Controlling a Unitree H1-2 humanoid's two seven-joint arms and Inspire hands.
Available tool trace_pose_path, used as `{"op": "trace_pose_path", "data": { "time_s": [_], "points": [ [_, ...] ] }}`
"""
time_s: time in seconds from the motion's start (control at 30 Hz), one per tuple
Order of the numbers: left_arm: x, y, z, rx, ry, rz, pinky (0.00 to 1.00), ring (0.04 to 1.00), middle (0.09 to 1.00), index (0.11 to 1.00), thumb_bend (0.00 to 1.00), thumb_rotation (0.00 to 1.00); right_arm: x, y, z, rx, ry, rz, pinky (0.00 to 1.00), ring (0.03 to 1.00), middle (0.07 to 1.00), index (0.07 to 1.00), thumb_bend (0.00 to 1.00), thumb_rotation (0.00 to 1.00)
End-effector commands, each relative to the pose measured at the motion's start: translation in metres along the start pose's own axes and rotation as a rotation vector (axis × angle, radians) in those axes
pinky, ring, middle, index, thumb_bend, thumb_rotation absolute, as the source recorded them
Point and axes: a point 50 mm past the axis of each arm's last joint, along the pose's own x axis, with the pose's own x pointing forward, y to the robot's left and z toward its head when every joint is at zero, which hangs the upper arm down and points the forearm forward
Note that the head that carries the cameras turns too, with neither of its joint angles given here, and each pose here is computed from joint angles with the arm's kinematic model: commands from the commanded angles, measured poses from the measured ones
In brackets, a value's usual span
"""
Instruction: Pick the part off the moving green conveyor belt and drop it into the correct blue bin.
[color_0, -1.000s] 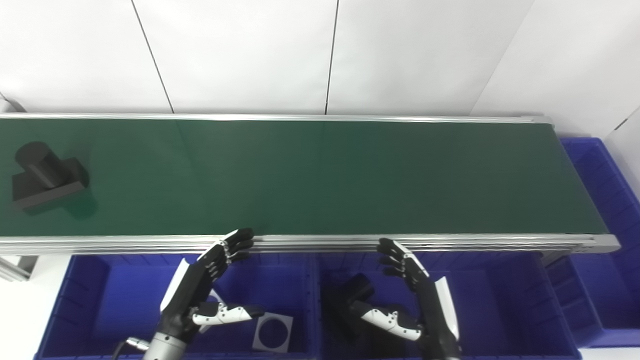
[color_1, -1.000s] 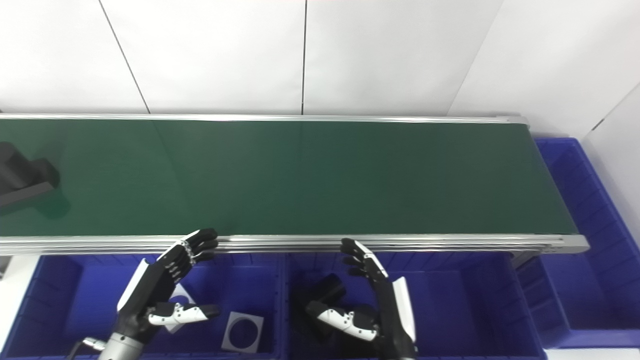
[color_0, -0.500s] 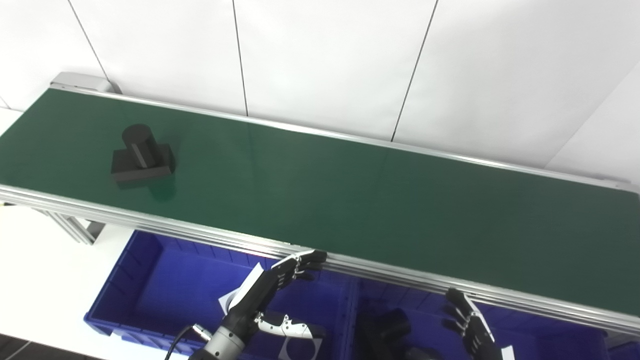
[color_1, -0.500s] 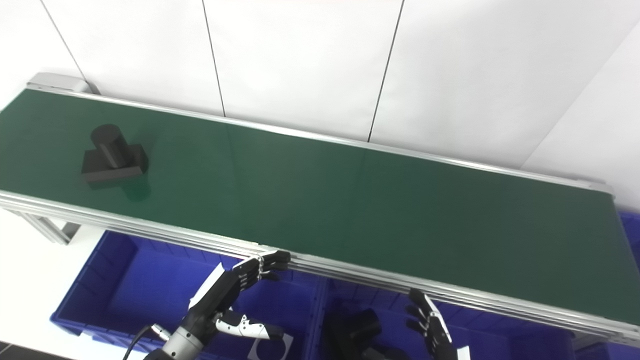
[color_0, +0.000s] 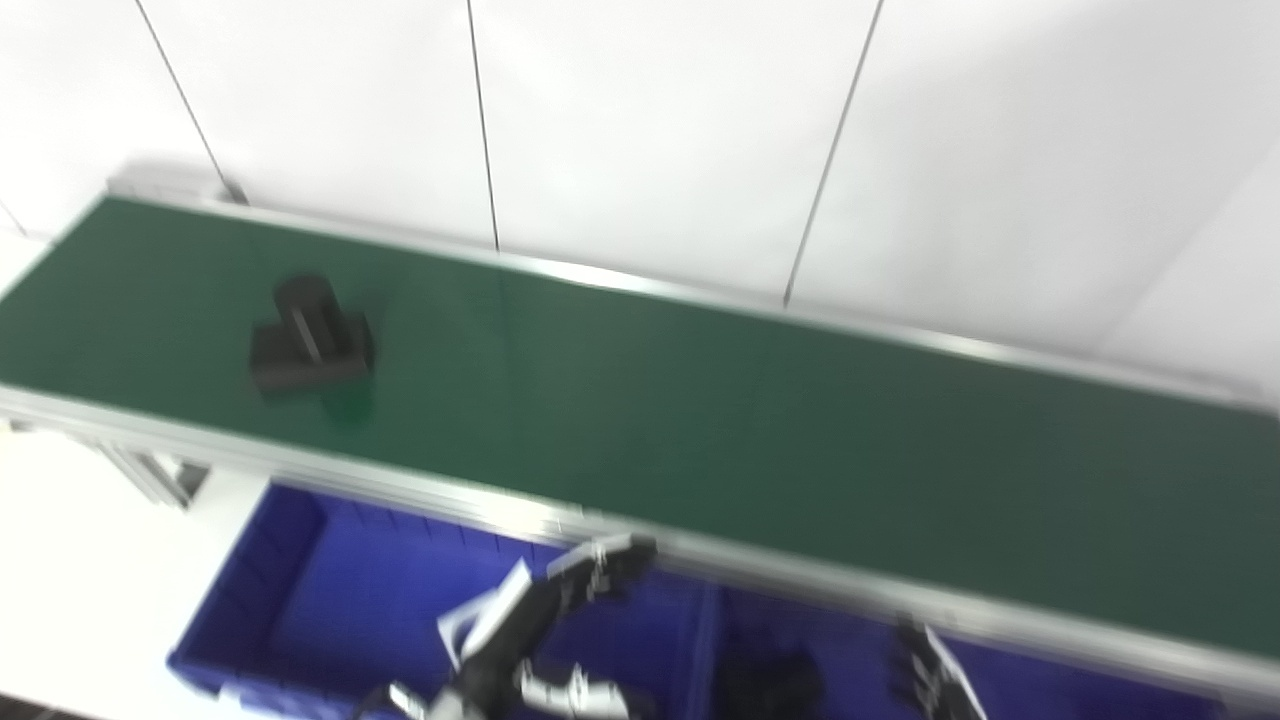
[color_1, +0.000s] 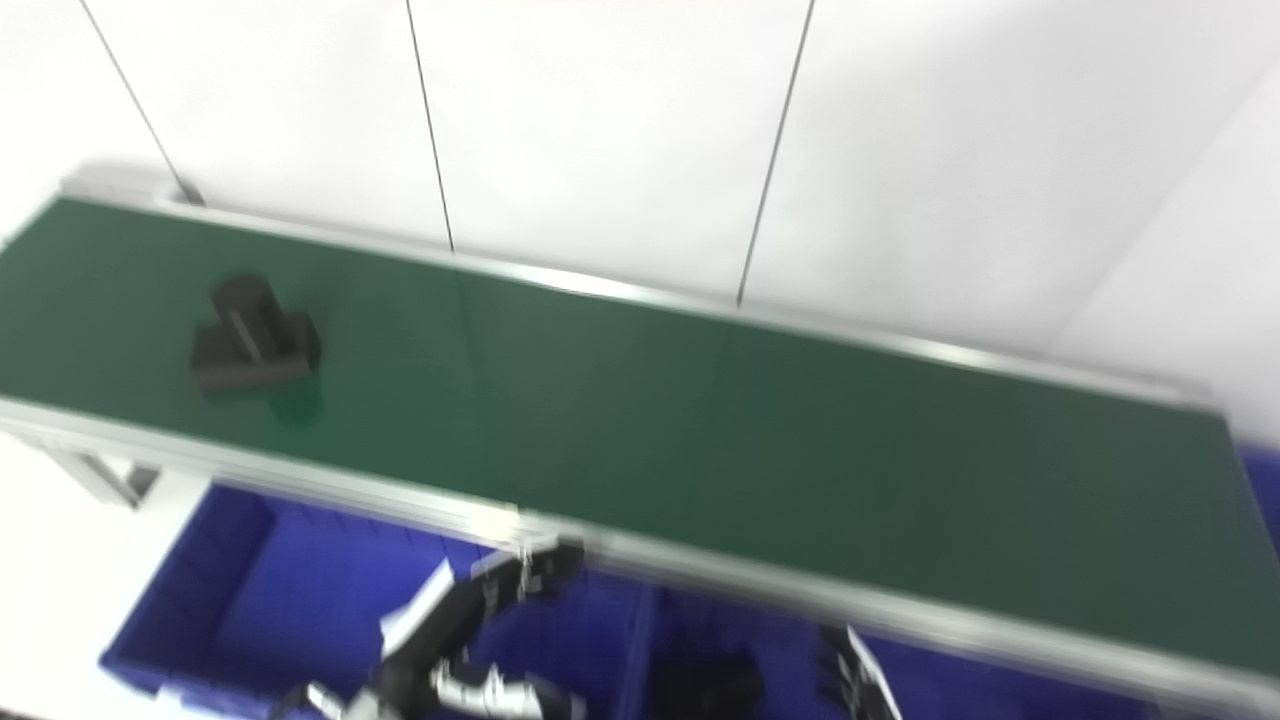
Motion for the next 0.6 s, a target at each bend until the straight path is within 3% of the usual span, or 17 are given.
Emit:
{"op": "trace_pose_path", "data": {
  "time_s": [0.0,0.37,0.57],
  "points": [
    [0.0084,0.0033,0.0083,0.014,-0.069,0.013,0.73,0.797,0.826,0.805,0.89,0.18,0.0021,-0.0010,0.0052,0.018,-0.067,-0.008,0.76,0.824,0.870,0.863,0.74,0.18],
    [0.0105,0.0018,0.0057,0.008,-0.061,0.012,0.71,0.785,0.817,0.786,0.92,0.17,0.0023,-0.0012,0.0023,0.025,-0.056,-0.017,0.77,0.853,0.880,0.867,0.73,0.16],
    [0.0112,0.0007,0.0055,0.016,-0.061,0.014,0.70,0.777,0.814,0.784,0.93,0.17,0.0030,-0.0020,0.0020,0.040,-0.058,-0.009,0.80,0.863,0.889,0.881,0.70,0.09]
  ]
}}
